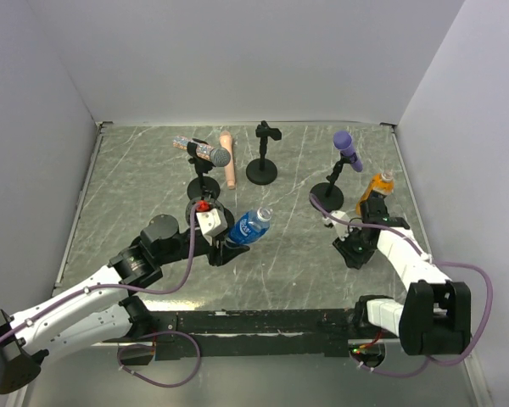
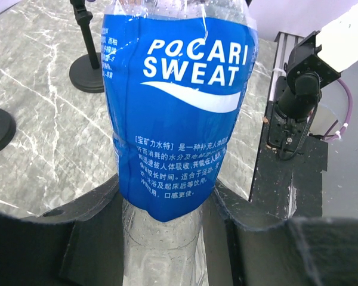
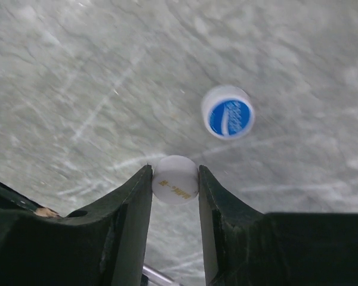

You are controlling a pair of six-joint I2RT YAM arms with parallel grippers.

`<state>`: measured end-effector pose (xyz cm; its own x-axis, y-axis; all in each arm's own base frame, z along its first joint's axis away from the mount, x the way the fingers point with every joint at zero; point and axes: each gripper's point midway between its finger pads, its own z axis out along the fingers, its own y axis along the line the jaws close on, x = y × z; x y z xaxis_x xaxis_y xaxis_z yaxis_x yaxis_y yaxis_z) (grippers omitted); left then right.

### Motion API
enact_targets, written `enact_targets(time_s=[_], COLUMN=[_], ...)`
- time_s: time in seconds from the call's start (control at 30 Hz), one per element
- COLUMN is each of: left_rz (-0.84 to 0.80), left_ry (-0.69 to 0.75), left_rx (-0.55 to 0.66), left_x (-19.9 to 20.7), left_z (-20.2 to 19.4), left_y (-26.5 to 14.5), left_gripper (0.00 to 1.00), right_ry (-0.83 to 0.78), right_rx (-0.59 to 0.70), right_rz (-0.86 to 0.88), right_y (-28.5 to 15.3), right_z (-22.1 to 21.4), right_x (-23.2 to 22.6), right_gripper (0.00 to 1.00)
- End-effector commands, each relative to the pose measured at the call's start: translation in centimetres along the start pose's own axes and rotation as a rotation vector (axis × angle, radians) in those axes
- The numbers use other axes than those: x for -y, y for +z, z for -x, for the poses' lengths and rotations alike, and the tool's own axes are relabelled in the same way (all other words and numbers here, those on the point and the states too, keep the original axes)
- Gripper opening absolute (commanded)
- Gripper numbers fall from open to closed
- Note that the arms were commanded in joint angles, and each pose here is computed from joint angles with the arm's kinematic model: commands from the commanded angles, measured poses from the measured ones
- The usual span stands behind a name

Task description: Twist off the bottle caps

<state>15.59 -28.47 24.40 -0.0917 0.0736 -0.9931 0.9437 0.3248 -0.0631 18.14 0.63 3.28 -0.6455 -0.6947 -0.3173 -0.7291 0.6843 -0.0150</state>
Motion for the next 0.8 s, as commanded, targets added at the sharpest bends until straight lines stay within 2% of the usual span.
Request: enact_targets(time_s=[0.0,0.1,0.2,0.23,0.37,0.43,0.47,0.53,0.6,0.7,0.77], left_rz=[-0.029,-0.033,-0.037,-0.039,-0.069,-0.092,-0.102,-0.116,-0.131,-0.142,-0.157], left_ry=[-0.003,-0.008,-0.011,-0.011,-0.022,-0.031,-0.036,-0.031,-0.023,-0.01,-0.008], left_rx=[0.074,0.078,0.07,0.07,0.079,0.077,0.065,0.043,0.033,0.022,0.009], left_x=[0.7,0.8,0.8,0.8,1.2,1.6,1.7,1.9,2.0,1.8,2.0], left_z=[1.7,1.5,1.2,1.3,1.6,1.4,1.0,0.6,0.4,0.3,0.2], left_y=[-0.1,-0.1,0.0,0.1,0.6,1.1,1.6,2.5,3.3,4.6,5.3], left_gripper=[0.01,0.01,0.01,0.01,0.01,0.01,0.01,0.01,0.01,0.01,0.01], right_ry=[0.017,0.019,0.023,0.026,0.029,-0.017,-0.083,-0.213,-0.368,-0.584,-0.651], right_rx=[0.014,-0.011,-0.002,0.009,0.077,0.172,0.241,0.378,0.536,0.739,0.799], right_rz=[0.028,0.025,0.012,0.006,0.034,0.069,0.087,0.13,0.188,0.365,0.46], right_y=[0.9,1.4,1.2,0.9,-2.7,-6.4,-8.6,-12.7,-15.9,-18.6,-19.7], right_z=[1.4,0.7,0.9,1.2,3.4,5.6,7.2,9.5,11.7,13.2,14.5], right_x=[-0.3,-0.3,-0.2,0.0,-0.2,-0.8,-1.3,-3.3,-5.8,-11.1,-13.5], right_gripper=[0.44,0.47,0.55,0.59,0.61,0.63,0.68,0.81,0.99,0.99,0.99])
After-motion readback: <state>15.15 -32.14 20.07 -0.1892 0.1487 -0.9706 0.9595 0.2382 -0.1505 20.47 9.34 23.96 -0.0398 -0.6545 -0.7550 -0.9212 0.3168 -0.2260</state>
